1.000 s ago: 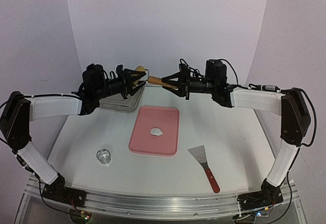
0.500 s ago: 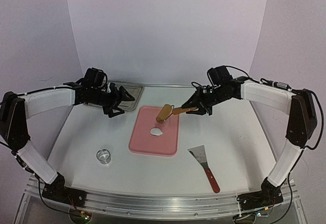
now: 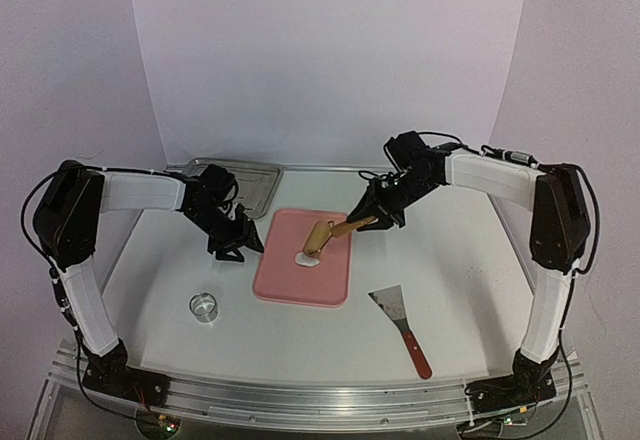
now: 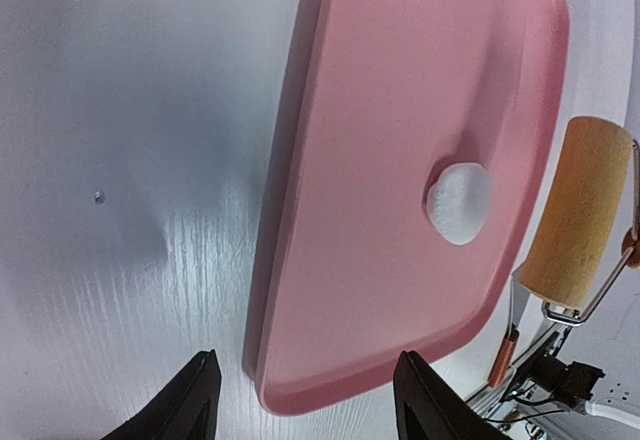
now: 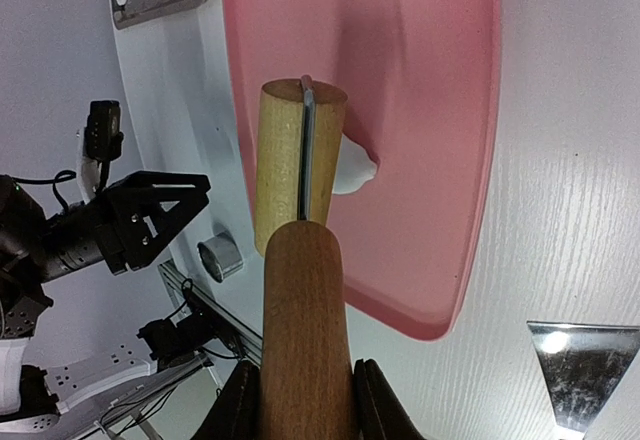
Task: Roll out the dumpling wrappers from the dough
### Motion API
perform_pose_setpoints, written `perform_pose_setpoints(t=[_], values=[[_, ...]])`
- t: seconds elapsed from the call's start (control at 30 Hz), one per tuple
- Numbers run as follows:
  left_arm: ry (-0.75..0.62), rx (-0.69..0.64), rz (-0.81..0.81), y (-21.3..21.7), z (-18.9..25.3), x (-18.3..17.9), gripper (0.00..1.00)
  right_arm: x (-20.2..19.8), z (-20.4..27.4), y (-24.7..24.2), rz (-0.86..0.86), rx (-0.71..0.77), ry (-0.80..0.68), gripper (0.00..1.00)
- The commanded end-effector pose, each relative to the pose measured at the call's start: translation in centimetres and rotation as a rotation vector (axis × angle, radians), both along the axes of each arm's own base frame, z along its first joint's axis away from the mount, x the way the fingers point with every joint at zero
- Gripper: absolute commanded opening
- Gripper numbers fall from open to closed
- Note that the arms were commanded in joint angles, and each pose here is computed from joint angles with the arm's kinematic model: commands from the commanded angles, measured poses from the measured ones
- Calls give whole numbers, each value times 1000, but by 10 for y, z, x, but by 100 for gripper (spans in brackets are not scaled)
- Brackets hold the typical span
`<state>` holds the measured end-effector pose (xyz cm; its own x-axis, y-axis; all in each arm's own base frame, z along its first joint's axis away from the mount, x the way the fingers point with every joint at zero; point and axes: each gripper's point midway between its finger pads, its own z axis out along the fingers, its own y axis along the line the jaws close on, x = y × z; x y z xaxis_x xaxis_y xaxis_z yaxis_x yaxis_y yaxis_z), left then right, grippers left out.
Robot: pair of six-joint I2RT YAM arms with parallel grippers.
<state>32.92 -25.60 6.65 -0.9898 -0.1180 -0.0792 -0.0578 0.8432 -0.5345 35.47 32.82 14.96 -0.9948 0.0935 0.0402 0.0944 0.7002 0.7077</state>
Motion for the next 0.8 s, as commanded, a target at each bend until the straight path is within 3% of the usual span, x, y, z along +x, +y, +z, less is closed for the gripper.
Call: perform_pose_setpoints(t=[0.0, 0.6, 0.77], values=[[-59, 38, -80, -18, -2, 11, 60, 10, 10, 14, 54, 34, -49, 0], [-37, 294, -126, -12, -46, 12, 52, 4, -47, 2, 86, -129, 49, 0], [-49, 300, -125, -11, -47, 14, 52, 3, -57, -2, 103, -188, 51, 0]])
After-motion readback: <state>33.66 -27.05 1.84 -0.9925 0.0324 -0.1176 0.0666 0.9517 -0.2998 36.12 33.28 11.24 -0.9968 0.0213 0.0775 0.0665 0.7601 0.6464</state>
